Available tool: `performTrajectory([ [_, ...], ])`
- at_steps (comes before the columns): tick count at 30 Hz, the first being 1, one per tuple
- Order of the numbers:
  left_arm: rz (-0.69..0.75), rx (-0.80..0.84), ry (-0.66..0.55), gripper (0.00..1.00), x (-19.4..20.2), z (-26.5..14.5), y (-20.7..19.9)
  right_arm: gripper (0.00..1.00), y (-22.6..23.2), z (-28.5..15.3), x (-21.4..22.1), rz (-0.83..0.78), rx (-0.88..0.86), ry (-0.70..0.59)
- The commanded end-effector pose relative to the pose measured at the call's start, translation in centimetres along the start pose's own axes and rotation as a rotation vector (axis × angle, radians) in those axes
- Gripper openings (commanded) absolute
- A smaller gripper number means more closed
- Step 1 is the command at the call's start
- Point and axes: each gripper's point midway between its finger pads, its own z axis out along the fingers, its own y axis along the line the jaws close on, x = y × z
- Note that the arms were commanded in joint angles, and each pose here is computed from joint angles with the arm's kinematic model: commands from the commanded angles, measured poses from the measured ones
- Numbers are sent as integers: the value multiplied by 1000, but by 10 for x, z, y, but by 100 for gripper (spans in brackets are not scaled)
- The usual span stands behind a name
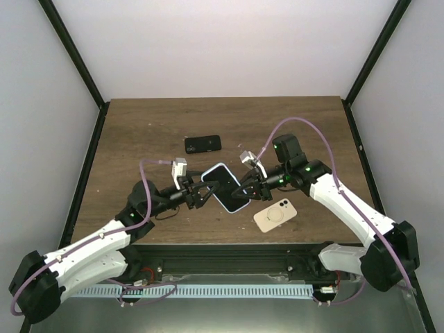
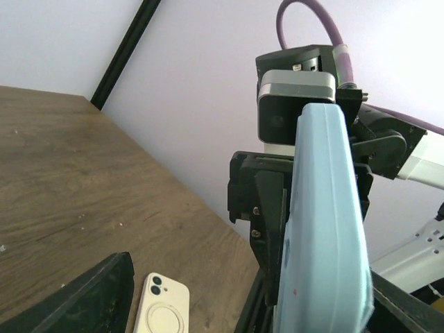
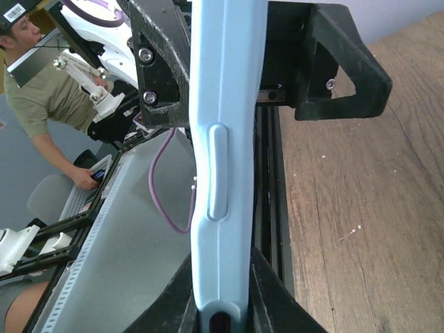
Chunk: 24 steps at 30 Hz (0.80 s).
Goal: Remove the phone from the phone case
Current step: Remove the phone case from the phone.
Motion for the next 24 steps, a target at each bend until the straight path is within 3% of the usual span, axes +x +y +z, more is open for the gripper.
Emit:
performTrajectory([
  [1,-7,0,-58,71,-20,4,-6,1,19,-3,-14,-65,-76,-44],
  [5,-14,46,-52,56,-16,6,-11,1,14,-2,-11,-43,-67,-36],
  [10,3,102,-25,30,-13,10,-20,1,5,0,-7,-30,-21,-18],
  [19,2,182,36,9,-6,17,-31,2,-10,4,5,-4,-3,16],
  [20,2,188,34,7,-7,16,-33,5,-11,4,4,-12,1,17],
  [22,11,188,35,3,-10,14,-37,30,-10,3,0,-35,13,22],
  [24,29,166,33,0,-15,12,-39,48,-4,0,-3,-65,22,34],
])
